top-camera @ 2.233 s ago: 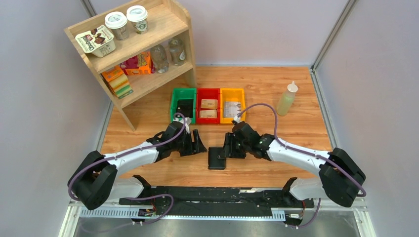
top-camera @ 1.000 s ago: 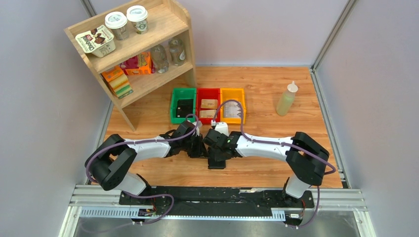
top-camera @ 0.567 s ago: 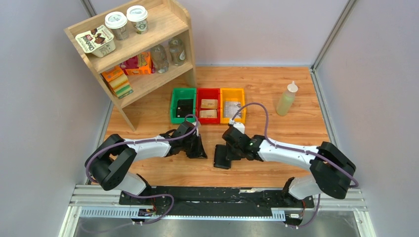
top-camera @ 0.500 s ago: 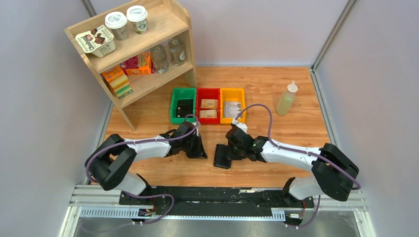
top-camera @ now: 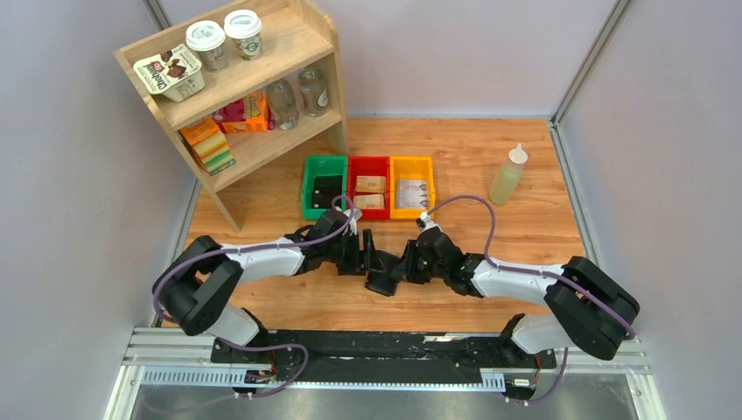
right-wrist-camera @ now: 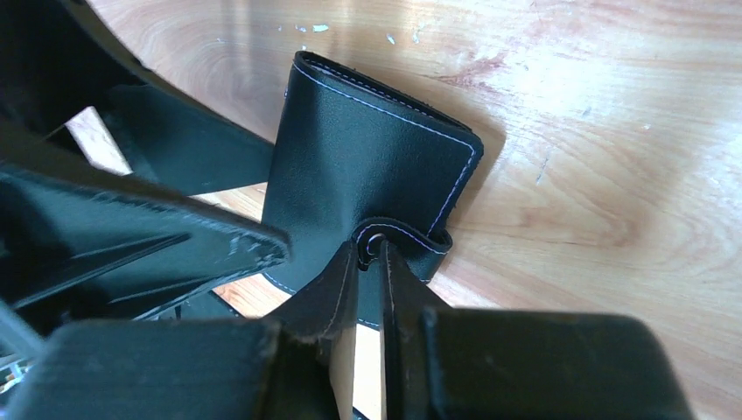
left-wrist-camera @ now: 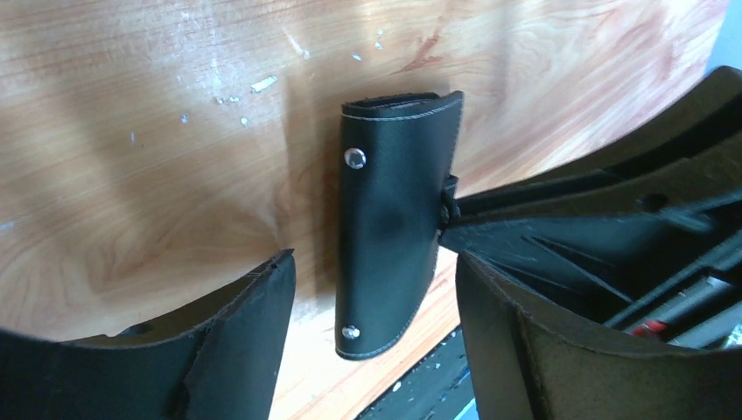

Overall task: Take the credit cards out of the card holder
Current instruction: Open the card holder at the center of the board.

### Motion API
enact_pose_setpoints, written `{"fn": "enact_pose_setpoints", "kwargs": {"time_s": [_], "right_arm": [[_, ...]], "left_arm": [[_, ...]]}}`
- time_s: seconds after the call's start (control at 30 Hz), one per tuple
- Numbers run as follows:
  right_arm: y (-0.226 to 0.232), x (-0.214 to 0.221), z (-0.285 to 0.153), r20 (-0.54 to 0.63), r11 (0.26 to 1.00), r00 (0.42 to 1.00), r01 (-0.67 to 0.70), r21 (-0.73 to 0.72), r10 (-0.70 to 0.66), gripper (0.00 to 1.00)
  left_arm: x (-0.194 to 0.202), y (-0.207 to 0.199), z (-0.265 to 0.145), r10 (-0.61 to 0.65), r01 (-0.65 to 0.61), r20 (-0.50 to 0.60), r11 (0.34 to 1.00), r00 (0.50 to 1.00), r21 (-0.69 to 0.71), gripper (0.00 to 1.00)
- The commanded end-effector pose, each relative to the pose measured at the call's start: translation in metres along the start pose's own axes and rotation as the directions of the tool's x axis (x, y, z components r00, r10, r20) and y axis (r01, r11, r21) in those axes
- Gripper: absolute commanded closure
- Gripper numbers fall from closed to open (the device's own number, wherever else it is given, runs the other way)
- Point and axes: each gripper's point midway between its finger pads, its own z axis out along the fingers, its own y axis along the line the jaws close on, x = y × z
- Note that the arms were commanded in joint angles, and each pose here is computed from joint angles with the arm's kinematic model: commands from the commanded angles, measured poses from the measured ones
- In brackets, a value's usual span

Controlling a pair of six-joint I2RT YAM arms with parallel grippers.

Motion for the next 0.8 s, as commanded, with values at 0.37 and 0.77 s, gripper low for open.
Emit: {"fn": "enact_pose_setpoints", "kwargs": {"time_s": [0.37, 0.77], "right_arm": [[-0.014, -0.007, -0.014, 0.063, 0.997, 0.995, -0.068, -0.044, 0.071, 1.00], [-0.055, -0.007, -0.034, 0.112, 0.981, 0.985, -0.146, 0.126, 0.133, 0.65]], "left_arm": [[-0.005, 0.001, 0.006, 0.008, -0.007, 0.008, 1.000, 1.000, -0.027, 1.00], [-0.010, 0.016, -0.006, -0.042, 0.051, 0.114, 0.996, 0.993, -0.076, 0.98]]}}
